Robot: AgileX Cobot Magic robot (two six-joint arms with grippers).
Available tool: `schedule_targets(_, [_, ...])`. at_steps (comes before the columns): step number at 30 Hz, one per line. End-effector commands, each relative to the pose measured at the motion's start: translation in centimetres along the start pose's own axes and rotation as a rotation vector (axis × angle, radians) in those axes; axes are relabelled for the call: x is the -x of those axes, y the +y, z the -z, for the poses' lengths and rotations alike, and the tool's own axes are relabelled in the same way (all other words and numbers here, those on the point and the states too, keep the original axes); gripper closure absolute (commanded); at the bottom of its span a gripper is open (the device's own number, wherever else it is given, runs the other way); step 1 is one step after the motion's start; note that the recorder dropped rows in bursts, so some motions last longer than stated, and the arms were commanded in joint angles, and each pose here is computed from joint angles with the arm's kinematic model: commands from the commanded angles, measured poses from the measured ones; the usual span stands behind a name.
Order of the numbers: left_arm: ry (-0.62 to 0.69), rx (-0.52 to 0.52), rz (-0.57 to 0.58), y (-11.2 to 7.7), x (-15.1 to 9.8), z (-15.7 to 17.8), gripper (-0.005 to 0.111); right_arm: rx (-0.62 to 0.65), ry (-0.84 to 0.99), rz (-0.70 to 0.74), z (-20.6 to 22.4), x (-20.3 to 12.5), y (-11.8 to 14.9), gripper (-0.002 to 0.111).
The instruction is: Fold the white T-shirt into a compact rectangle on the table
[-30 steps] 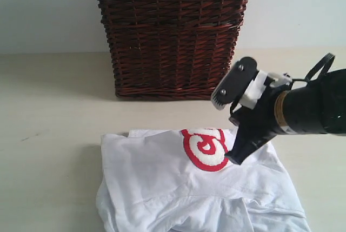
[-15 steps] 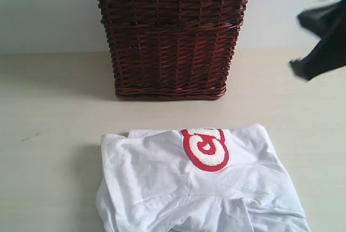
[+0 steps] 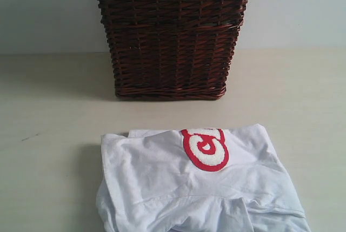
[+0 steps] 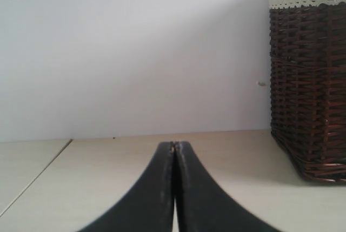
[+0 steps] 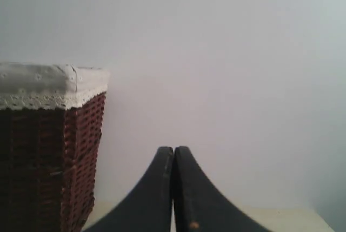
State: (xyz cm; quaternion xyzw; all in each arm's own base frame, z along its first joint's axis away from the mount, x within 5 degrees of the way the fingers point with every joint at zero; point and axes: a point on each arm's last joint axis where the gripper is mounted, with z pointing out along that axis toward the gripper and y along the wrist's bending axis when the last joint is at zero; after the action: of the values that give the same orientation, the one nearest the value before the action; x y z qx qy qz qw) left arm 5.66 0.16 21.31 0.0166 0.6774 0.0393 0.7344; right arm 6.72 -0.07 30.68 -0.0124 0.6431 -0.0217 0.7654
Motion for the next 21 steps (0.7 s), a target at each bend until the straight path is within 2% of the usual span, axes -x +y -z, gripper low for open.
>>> schedule_targets(1, [-0.005,0.002,0.011,0.0,0.0,0.0,0.107,-0.052,0.017,0.007,2.0,-3.8,-0.2,0.108])
schedule_targets(3, [-0.005,0.002,0.011,0.0,0.0,0.0,0.107,-0.093,0.022,0.006,2.8,-5.4,-0.5,0.108])
schedule_targets(7, [-0.005,0.002,0.011,0.0,0.0,0.0,0.107,-0.187,0.175,0.008,3.0,-9.1,-1.2,0.108])
schedule_targets(10, [-0.005,0.002,0.011,0.0,0.0,0.0,0.107,-0.186,0.186,0.015,3.0,-9.5,-1.2,0.108])
schedule_targets(16, [-0.005,0.002,0.011,0.0,0.0,0.0,0.107,0.061,0.017,0.007,2.7,-8.0,1.0,0.108])
schedule_targets(21, [-0.005,0.002,0.011,0.0,0.0,0.0,0.107,0.132,-0.032,0.001,2.8,-7.5,1.7,0.108])
